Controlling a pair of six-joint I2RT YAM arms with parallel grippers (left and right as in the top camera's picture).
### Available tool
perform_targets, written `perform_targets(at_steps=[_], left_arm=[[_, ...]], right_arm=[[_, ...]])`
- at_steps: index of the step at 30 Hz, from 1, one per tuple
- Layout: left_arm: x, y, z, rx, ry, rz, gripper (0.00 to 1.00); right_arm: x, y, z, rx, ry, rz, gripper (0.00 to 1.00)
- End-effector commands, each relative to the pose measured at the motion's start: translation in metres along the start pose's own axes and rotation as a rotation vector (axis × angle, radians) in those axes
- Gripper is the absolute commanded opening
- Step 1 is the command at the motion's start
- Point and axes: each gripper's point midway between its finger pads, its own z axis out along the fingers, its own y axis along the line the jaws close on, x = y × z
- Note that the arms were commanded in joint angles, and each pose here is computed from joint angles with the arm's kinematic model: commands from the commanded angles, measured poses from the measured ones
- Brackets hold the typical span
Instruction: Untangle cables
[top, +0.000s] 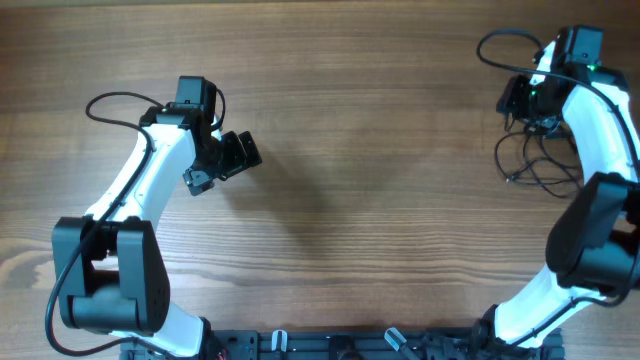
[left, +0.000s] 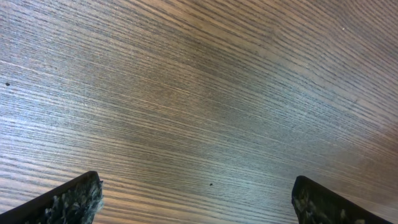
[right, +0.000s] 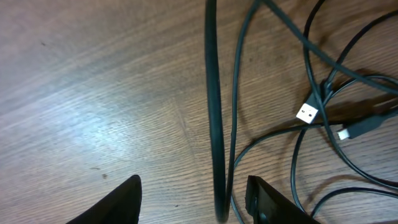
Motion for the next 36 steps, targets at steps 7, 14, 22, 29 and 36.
perform_targets(at_steps=[7, 14, 22, 29, 36], left_arm=[[0.0, -0.003, -0.004, 0.008, -0.011, 0.003, 1.0], [0.0, -0.002, -0.004, 0.007, -0.01, 0.004, 1.0], [0.0, -0.003, -0.004, 0.008, -0.01, 0.003, 1.0], [0.006, 0.001, -0.004, -0.005, 0.014, -0.001, 1.0], [0.006, 0.001, -0.004, -0.006, 0.015, -0.002, 1.0]], right_arm=[[0.004, -0.003, 0.008, 0.017, 0.02, -0.009, 0.07], [0.017, -0.044, 0.002, 0.25, 0.059, 0.015, 0.04], [0.032, -0.145, -0.086, 0.981, 0.054, 0.078, 0.04], [-0.005, -0.136, -0.131, 0.94, -0.194, 0.219, 0.04], [-0.052, -0.125, -0.188, 0.92, -0.43, 0.22, 0.04]])
